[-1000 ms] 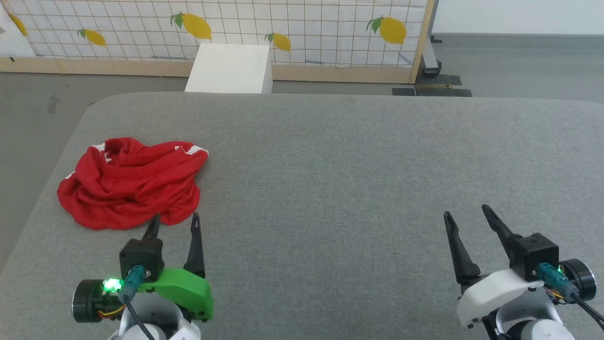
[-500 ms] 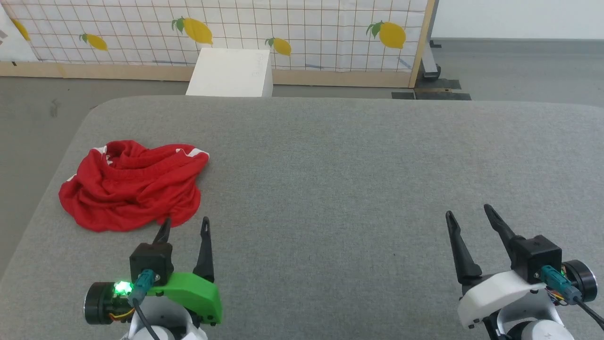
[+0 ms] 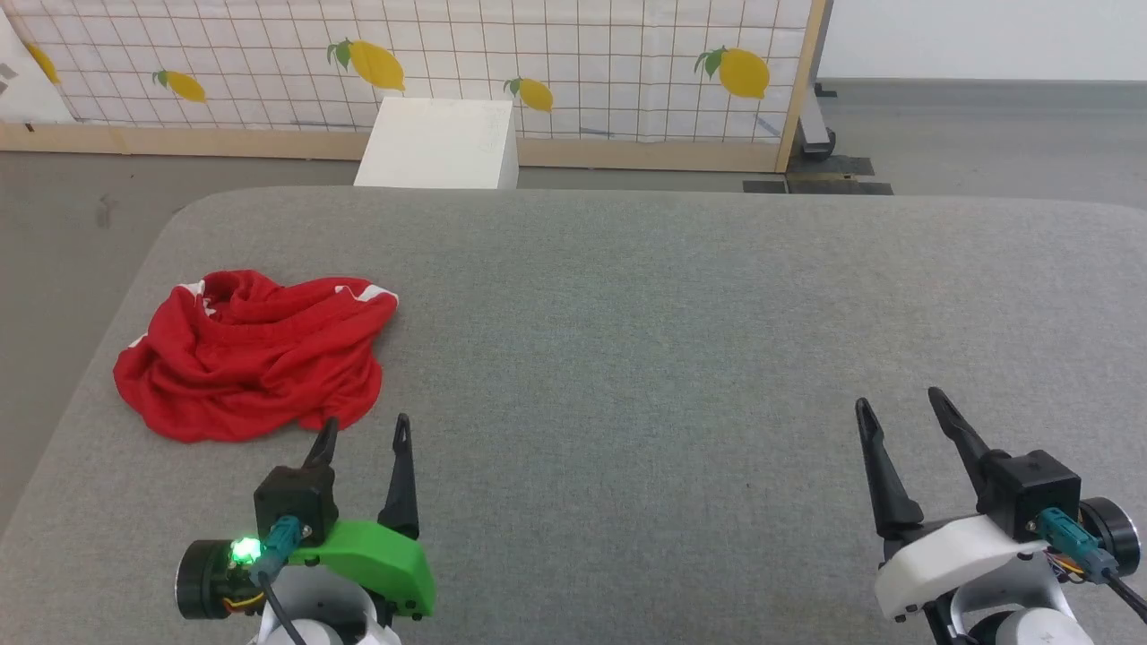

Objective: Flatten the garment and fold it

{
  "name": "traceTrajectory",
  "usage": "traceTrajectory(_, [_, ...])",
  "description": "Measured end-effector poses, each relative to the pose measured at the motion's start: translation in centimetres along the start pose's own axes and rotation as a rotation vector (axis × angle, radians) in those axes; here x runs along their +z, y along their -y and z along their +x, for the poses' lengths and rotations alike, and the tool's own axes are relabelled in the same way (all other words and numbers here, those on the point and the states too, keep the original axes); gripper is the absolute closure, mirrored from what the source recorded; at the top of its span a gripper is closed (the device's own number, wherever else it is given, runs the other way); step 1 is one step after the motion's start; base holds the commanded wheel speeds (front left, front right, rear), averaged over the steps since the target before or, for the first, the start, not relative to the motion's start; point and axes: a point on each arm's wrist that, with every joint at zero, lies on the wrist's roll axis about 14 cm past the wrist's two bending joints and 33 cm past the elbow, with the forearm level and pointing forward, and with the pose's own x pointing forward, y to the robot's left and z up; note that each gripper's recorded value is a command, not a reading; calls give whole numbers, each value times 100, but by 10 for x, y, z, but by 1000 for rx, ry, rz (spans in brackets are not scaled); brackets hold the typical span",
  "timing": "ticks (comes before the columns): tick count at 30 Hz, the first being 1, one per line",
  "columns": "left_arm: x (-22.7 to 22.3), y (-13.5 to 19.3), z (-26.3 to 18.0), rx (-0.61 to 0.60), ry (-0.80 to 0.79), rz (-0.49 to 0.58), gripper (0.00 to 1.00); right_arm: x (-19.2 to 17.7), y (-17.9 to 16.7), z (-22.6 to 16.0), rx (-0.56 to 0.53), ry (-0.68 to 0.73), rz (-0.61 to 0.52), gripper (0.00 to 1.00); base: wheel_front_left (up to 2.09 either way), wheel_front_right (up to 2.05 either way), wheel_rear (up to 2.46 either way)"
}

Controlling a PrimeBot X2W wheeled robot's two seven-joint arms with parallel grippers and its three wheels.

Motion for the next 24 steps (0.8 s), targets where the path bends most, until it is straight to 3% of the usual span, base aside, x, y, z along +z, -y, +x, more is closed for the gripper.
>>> traceTrajectory(24, [-1,8,0,-7,23,-51,0,3,6,-3,-20,37,19,0,0,0,0])
